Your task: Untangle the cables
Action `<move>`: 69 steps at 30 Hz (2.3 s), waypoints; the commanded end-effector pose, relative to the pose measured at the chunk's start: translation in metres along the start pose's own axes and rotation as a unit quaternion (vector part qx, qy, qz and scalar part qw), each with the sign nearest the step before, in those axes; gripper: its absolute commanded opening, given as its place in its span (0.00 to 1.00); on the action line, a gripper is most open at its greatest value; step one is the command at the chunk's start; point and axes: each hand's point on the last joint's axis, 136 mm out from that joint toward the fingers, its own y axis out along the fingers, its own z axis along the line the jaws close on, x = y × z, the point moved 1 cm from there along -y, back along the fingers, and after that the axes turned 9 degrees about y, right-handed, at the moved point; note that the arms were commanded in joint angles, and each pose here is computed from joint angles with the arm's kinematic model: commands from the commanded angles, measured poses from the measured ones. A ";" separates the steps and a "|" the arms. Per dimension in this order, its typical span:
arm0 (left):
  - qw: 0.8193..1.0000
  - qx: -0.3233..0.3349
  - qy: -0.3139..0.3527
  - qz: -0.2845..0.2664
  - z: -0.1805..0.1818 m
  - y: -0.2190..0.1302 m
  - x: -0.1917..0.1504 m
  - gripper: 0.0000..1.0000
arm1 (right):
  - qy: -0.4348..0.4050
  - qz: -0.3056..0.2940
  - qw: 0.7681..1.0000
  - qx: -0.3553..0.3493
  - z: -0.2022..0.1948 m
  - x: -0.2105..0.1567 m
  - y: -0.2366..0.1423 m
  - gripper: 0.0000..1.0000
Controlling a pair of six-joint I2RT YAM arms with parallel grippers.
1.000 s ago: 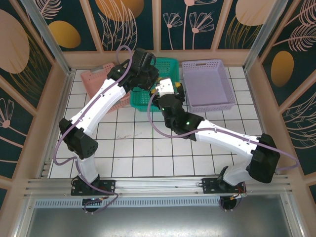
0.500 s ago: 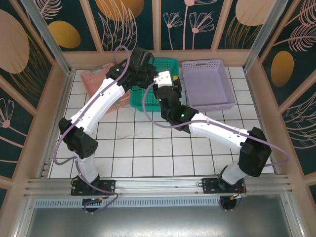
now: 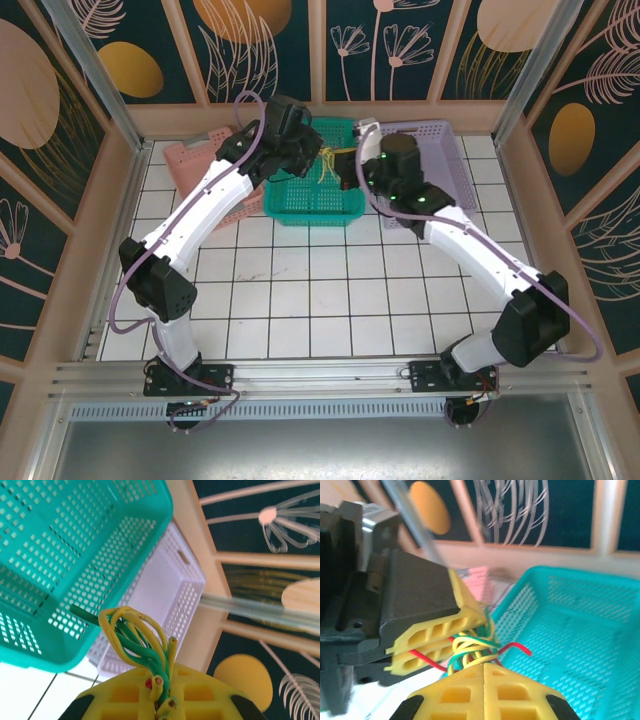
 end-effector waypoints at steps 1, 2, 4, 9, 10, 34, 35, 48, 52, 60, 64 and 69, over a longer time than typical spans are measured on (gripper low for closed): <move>0.996 -0.057 0.050 0.044 -0.020 -0.024 -0.016 0.00 | 0.093 0.097 0.985 0.112 0.017 -0.030 -0.017 0.00; 0.996 -0.058 0.053 0.045 -0.019 -0.024 -0.016 0.00 | 0.098 0.104 0.984 0.109 0.015 -0.033 -0.018 0.00; 0.995 -0.056 0.061 0.046 -0.018 -0.023 -0.015 0.00 | 0.093 0.089 0.988 0.090 0.011 -0.029 -0.025 0.09; 0.993 -0.057 0.074 0.073 -0.021 -0.017 -0.023 0.00 | 0.112 0.060 0.989 0.081 0.003 -0.014 -0.031 0.61; 0.992 -0.059 0.077 0.077 -0.022 -0.016 -0.025 0.00 | 0.125 0.072 0.985 0.097 0.004 -0.012 -0.029 0.64; 0.984 -0.110 0.108 0.084 -0.038 -0.020 -0.028 0.00 | 0.241 0.132 0.936 0.222 0.028 -0.022 -0.006 0.00; 0.982 -0.122 0.122 0.080 -0.043 -0.022 -0.027 0.00 | 0.247 0.139 0.931 0.231 0.030 -0.024 -0.009 0.00; 0.950 -0.203 0.234 0.043 -0.054 -0.029 -0.016 0.34 | 0.180 0.228 0.943 0.165 0.035 -0.064 -0.024 0.00; 0.970 -0.167 0.167 0.055 -0.051 -0.031 -0.012 0.59 | 0.089 0.186 0.978 0.032 -0.007 -0.069 -0.013 0.00; 0.992 -0.055 0.080 0.076 -0.031 -0.046 -0.008 0.76 | -0.179 0.018 0.973 -0.144 -0.041 -0.032 -0.010 0.00; 0.994 -0.028 0.062 0.080 -0.028 -0.050 -0.008 0.77 | -0.291 -0.055 0.938 -0.182 -0.037 -0.012 -0.018 0.00; 0.994 -0.034 0.057 0.085 -0.032 -0.050 -0.009 0.77 | -0.415 -0.096 0.866 -0.264 -0.044 -0.008 -0.027 0.00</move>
